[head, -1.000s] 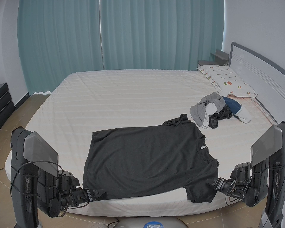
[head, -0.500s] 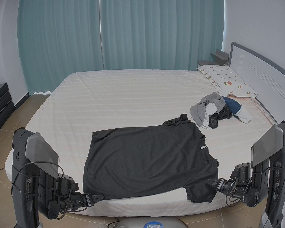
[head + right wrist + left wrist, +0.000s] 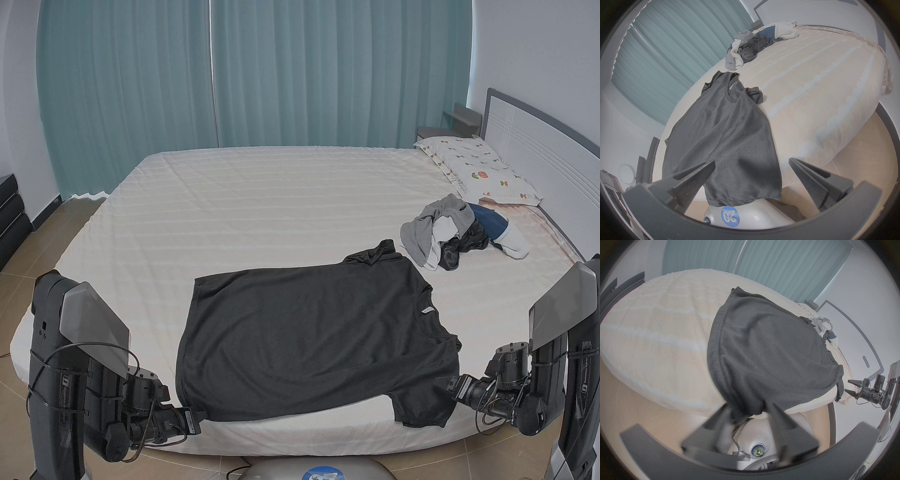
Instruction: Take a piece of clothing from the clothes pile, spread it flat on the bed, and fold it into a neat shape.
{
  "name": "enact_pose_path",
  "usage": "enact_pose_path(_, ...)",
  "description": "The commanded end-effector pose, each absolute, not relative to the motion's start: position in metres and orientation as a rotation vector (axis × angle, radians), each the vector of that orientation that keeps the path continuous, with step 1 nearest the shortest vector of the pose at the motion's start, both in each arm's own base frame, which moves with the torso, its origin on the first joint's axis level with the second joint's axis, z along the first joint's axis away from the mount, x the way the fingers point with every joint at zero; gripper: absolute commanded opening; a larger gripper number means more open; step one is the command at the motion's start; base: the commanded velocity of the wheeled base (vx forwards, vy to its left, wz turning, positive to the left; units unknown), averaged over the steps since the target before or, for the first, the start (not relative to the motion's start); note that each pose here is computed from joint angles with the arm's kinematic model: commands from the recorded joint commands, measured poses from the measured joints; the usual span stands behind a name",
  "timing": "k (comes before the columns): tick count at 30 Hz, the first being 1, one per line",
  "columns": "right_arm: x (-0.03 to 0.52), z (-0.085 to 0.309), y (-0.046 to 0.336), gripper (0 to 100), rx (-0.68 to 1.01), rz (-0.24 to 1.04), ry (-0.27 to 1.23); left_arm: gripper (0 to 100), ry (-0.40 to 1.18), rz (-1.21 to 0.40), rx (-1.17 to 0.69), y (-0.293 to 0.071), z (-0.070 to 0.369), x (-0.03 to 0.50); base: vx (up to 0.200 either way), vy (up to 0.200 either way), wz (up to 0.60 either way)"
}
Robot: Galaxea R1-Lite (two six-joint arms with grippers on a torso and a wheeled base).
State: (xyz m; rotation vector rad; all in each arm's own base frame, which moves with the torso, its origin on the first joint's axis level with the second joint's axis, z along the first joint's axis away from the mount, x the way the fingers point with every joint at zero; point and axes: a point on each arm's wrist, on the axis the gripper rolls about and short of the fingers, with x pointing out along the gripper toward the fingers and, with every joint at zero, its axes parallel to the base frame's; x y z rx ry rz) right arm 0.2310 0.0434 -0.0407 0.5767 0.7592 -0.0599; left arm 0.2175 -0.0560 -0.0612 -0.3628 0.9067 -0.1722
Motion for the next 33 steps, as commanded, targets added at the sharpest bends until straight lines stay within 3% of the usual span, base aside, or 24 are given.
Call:
enact_pose_path(1, 0.232, -0.039, 0.043, 100, 0.579, -0.055, 0.747, 0, 0.905, -0.15, -0.375, -0.05, -0.056, 0.212, 0.0, 0.0, 0.0)
enact_pose_path(18, 0.235, -0.041, 0.042, 100, 0.595, -0.052, 0.746, 0, 0.888, -0.108, -0.522, -0.051, -0.05, 0.216, 0.0, 0.0, 0.0)
enact_pose_path(29, 0.246, -0.048, 0.046, 100, 0.612, 0.023, 0.754, 0, 0.874, -0.095, -0.562, -0.052, -0.05, 0.22, 0.0, 0.0, 0.0)
enact_pose_path(30, 0.247, -0.05, 0.046, 0, 0.604, 0.023, 0.756, 0, 0.874, -0.095, -0.562, -0.052, -0.05, 0.22, 0.0, 0.0, 0.0)
enact_pose_path(33, 0.25, -0.052, 0.046, 0, 0.602, 0.018, 0.749, 0, 0.874, -0.095, -0.562, -0.052, -0.05, 0.22, 0.0, 0.0, 0.0)
